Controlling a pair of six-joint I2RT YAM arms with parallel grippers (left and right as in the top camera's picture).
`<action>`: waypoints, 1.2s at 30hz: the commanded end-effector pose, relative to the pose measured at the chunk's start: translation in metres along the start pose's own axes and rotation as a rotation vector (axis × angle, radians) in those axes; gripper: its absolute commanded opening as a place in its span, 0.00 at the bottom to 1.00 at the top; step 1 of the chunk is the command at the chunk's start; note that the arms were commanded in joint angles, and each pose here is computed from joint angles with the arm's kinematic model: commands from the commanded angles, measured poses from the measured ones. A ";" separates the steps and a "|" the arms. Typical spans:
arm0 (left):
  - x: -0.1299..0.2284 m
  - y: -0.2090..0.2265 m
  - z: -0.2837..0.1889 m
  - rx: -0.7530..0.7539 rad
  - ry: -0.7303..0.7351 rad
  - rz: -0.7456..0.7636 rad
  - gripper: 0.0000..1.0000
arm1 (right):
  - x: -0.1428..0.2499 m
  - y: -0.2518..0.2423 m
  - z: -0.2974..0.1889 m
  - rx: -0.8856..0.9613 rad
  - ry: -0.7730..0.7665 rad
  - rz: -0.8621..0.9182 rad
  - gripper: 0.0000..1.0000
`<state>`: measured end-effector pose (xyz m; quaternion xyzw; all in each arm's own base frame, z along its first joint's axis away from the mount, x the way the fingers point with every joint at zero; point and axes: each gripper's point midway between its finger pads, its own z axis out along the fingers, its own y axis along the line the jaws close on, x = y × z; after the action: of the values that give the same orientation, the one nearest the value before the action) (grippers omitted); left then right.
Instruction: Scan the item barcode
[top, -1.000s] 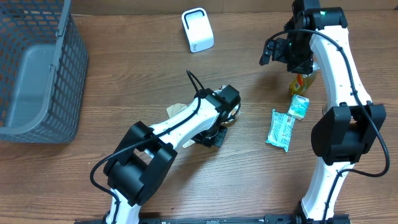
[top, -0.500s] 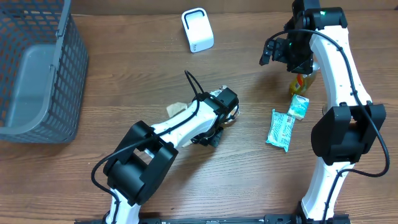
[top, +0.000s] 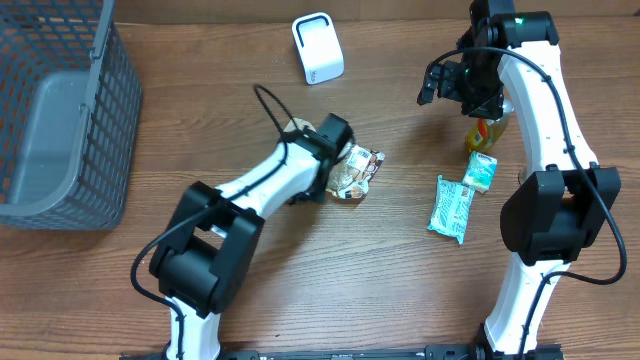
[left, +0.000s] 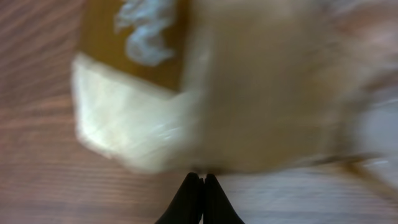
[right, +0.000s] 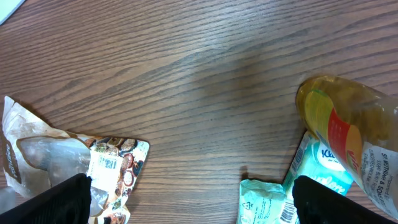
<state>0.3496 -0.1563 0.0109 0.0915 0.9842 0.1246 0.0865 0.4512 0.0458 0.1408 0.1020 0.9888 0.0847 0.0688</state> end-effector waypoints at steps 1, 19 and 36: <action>-0.014 0.004 -0.013 0.068 0.021 -0.054 0.04 | -0.006 0.004 -0.014 -0.018 -0.043 -0.010 1.00; 0.022 -0.054 -0.055 0.457 0.241 0.049 0.07 | -0.006 0.004 -0.014 -0.018 -0.043 -0.010 1.00; 0.026 -0.059 -0.057 0.466 0.249 0.059 0.07 | -0.006 0.004 -0.014 -0.018 -0.043 -0.010 1.00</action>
<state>0.3025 -0.2140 0.0441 0.1133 0.9880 -0.0828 -0.0642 0.4513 0.0458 0.1408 0.1022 0.9887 0.0849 0.0689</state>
